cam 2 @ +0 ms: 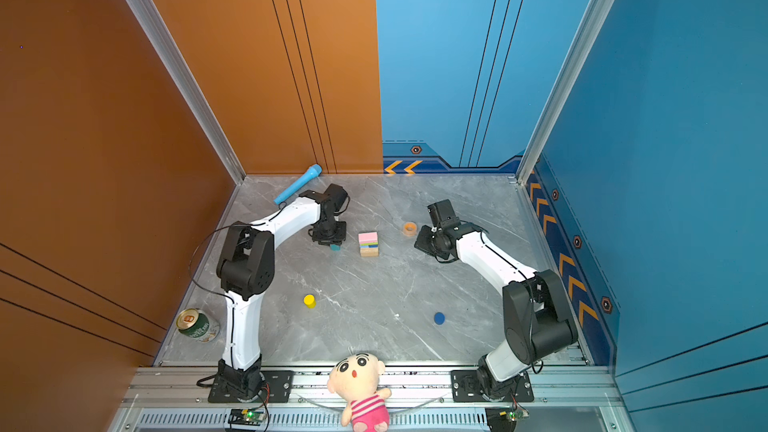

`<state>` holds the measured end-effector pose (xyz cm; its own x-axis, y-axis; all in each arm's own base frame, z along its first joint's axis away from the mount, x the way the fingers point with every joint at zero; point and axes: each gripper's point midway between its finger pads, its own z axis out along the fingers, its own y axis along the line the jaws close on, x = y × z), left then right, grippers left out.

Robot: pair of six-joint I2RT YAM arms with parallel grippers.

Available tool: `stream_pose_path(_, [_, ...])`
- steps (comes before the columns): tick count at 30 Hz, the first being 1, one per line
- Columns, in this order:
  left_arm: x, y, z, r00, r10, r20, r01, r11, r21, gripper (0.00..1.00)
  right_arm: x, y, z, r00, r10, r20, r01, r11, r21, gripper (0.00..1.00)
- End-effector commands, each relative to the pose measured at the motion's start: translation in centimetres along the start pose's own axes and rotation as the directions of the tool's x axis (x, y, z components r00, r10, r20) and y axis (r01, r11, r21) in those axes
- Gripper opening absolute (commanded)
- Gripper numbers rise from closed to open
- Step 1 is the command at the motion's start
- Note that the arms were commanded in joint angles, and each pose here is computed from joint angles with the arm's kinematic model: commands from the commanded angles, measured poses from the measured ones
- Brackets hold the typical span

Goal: Build the wood block tower
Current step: 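Lower the left gripper around the teal cube and close, then lift the teal cube with the left gripper and carry it over the stack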

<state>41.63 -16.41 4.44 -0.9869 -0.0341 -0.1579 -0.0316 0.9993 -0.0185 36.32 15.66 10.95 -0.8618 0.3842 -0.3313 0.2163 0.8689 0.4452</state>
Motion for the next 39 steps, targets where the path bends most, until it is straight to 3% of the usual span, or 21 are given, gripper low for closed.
stream_pose_path(1, [0.0, -0.4, -2.8, 0.998, 0.054, 0.018, -0.055, 0.998, 0.02, 0.14, -0.4, -0.2, -0.7, 1.0, -0.01, 0.025, 0.01, 1.0, 0.003, 0.01])
stream_pose_path(16, [-0.6, -1.7, -15.1, 0.95, 0.253, 0.184, -0.267, 0.962, 0.053, 0.14, 0.0, 0.2, -0.8, 1.0, -0.021, 0.018, 0.021, 1.0, -0.014, 0.01])
stream_pose_path(22, [-0.1, -4.5, -18.7, 0.891, 0.377, 0.254, -0.403, 0.914, 0.056, 0.15, 0.2, 0.2, -1.0, 0.999, -0.029, 0.015, 0.029, 0.999, -0.017, 0.01])
stream_pose_path(32, [0.8, -8.4, -18.6, 0.758, 0.602, 0.25, -0.639, 0.761, 0.106, 0.15, 0.3, -0.5, -1.7, 0.999, -0.029, 0.016, 0.03, 0.999, -0.018, 0.01])
stream_pose_path(39, [1.6, -9.3, -16.4, 0.601, 0.781, 0.169, -0.799, 0.595, 0.09, 0.19, 0.2, -1.4, -2.2, 1.0, -0.022, 0.016, 0.022, 1.0, -0.008, 0.01])
